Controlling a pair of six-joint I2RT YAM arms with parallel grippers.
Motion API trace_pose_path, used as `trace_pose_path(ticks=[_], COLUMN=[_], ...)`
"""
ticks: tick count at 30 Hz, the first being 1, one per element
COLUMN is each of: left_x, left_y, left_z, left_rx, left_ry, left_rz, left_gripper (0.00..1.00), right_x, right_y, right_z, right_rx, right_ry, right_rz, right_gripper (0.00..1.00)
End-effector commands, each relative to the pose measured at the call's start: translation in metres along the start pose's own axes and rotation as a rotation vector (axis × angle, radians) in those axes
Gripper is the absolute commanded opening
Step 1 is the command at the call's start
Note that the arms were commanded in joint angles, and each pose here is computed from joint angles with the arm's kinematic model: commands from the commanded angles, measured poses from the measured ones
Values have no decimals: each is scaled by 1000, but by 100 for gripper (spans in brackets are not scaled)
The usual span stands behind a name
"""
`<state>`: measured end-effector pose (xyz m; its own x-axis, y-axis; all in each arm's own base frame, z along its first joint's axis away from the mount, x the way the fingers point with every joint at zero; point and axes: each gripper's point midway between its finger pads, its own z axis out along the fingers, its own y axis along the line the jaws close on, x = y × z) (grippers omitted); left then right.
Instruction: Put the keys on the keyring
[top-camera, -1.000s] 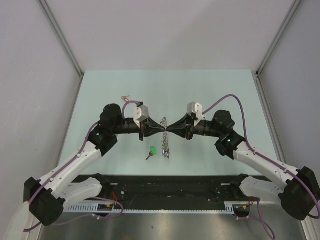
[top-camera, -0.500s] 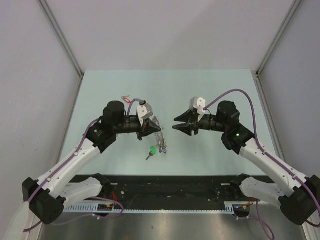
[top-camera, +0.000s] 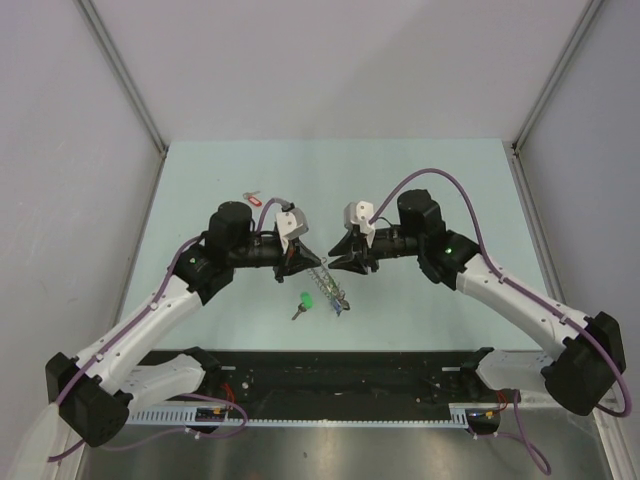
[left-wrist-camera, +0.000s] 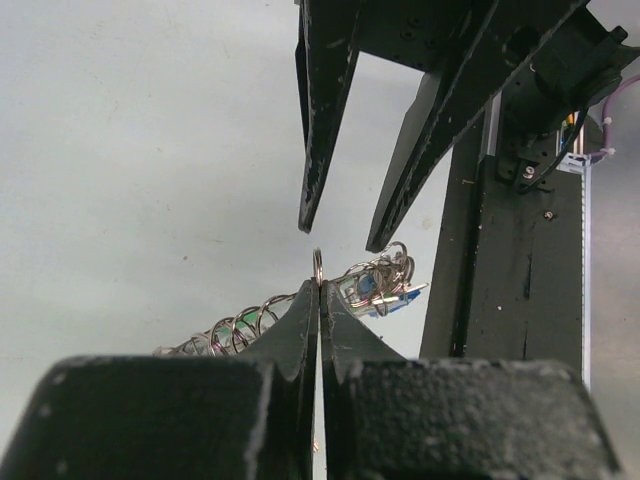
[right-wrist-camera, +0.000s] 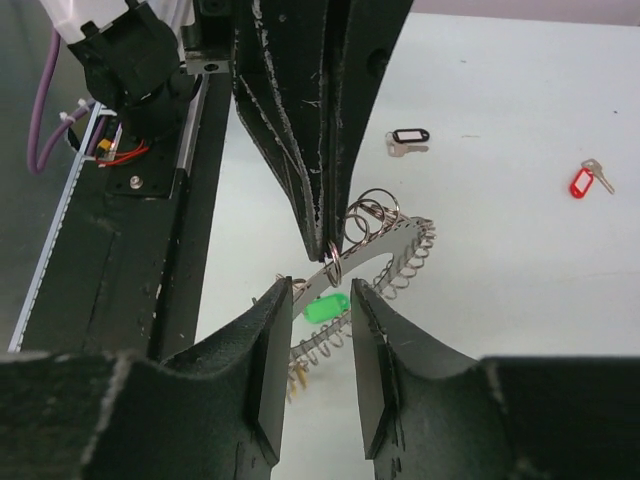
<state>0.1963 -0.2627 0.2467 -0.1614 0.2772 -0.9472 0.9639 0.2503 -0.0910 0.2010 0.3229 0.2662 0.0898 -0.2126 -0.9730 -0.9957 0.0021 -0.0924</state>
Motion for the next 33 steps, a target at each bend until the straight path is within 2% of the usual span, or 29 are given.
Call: trace_pose_path(ticks=[1,7,18,21,23,24,25,26,28,29,33], left_x=[-32,-32,-30,-30,-32,-32,-33,-37,-40,-51,-70], left_y=[-6,-9,-10,-10,-10,-11,-10,-11,-10,-12,-10], left_z=[-4,-3,-1,-1,-2,-2,-3,-5,-9,-15,-33], left_rx=[27,46,62,63,60,60,55,47,27,8,-82], left_ry=[-75,-77,-70,-71,-79,-80,-83,-97,-114,-154,-267], left_rz=[86,84,69,70,75,75,78,92,111,146,207], left_gripper=[0,0,0,0,0,1,2,11,19,31,38], right_x=[-16,-17,-12,-10,-11,-11,-12,-15,-20,-24,-40], right_y=[1,-1,-2,-2,-2,-2,-3,-2,-3,-5,-6], right_z=[4,10,19,20,19,19,18,16,12,9,-5], right_rx=[-38,-48,-61,-67,-64,-60,-52,-46,-29,-16,35], right_ry=[-20,-20,5,12,13,14,15,8,2,-7,-65], right_rz=[-63,-68,-70,-68,-70,-69,-65,-70,-68,-71,-75], right_gripper=[33,28,26,17,1,0,0,0,0,0,0])
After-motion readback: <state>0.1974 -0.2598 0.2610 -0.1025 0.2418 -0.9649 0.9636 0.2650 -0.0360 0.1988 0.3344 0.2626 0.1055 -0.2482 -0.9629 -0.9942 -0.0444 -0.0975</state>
